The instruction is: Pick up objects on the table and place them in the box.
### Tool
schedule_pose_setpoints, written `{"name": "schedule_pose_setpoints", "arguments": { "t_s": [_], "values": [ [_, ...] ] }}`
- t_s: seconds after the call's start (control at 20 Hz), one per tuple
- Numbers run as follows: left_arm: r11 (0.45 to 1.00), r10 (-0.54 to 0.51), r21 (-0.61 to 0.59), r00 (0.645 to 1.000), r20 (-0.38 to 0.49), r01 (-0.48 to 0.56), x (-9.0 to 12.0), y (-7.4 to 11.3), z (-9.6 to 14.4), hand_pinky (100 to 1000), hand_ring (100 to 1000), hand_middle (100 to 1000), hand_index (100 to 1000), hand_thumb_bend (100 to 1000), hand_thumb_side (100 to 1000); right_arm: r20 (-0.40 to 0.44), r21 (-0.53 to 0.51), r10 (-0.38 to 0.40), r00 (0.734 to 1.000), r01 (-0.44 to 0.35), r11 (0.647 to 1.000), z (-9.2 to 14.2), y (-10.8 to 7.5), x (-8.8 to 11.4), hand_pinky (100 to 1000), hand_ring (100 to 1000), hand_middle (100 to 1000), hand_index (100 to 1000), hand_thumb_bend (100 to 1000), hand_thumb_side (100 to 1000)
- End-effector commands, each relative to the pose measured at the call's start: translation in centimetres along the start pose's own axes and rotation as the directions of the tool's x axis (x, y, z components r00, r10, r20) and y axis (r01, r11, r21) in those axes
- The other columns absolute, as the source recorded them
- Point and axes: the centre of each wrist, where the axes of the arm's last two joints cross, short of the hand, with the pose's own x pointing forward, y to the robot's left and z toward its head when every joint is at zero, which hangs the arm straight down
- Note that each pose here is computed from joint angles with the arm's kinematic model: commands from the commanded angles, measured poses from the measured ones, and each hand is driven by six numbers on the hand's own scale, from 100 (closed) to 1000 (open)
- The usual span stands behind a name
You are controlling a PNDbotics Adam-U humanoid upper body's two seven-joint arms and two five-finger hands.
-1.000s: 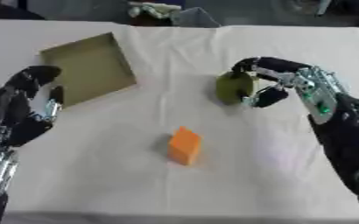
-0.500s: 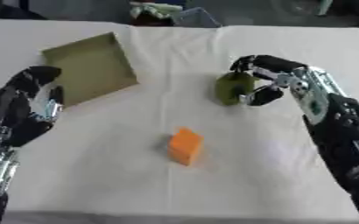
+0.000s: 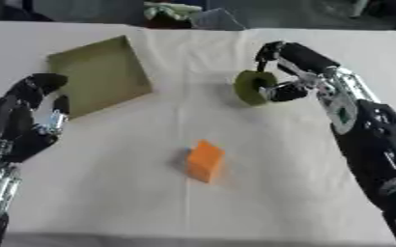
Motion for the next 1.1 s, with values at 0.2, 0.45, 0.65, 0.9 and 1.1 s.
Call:
{"name": "schedule_pose_setpoints", "arguments": {
  "t_s": [0.2, 0.45, 0.65, 0.9, 1.1],
  "values": [
    [1.0, -0.009, -0.007, 1.0, 0.024, 0.009, 0.5, 0.4, -0.4, 915, 823, 711, 762, 146, 291, 0.104, -0.112, 0.067, 0.992, -0.055, 0.992, -3.1, -4.3, 2.4, 882, 818, 714, 332, 100, 163],
    [1.0, -0.001, -0.015, 0.999, 0.033, 0.002, 0.6, 0.2, -0.5, 915, 824, 711, 762, 140, 289, 0.167, -0.144, 0.089, 0.982, -0.065, 0.987, -5.8, -6.0, 4.9, 884, 820, 716, 333, 100, 142],
    [1.0, 0.006, -0.025, 0.999, 0.041, -0.005, 0.7, 0.0, -0.7, 915, 821, 704, 762, 139, 287, 0.208, -0.164, 0.105, 0.973, -0.071, 0.984, -7.8, -7.1, 6.8, 886, 819, 715, 333, 100, 129],
    [0.999, 0.015, -0.048, 0.998, 0.057, -0.012, 0.9, -0.3, -1.0, 910, 818, 698, 763, 135, 288, 0.236, -0.17, 0.101, 0.966, -0.061, 0.983, -9.9, -7.4, 9.0, 887, 817, 710, 335, 100, 134],
    [0.998, 0.022, -0.067, 0.998, 0.065, -0.018, 1.0, -0.5, -1.2, 911, 816, 694, 763, 133, 288, 0.248, -0.159, 0.091, 0.964, -0.052, 0.986, -11.3, -6.7, 10.7, 888, 817, 707, 335, 100, 142]
  ]
}}
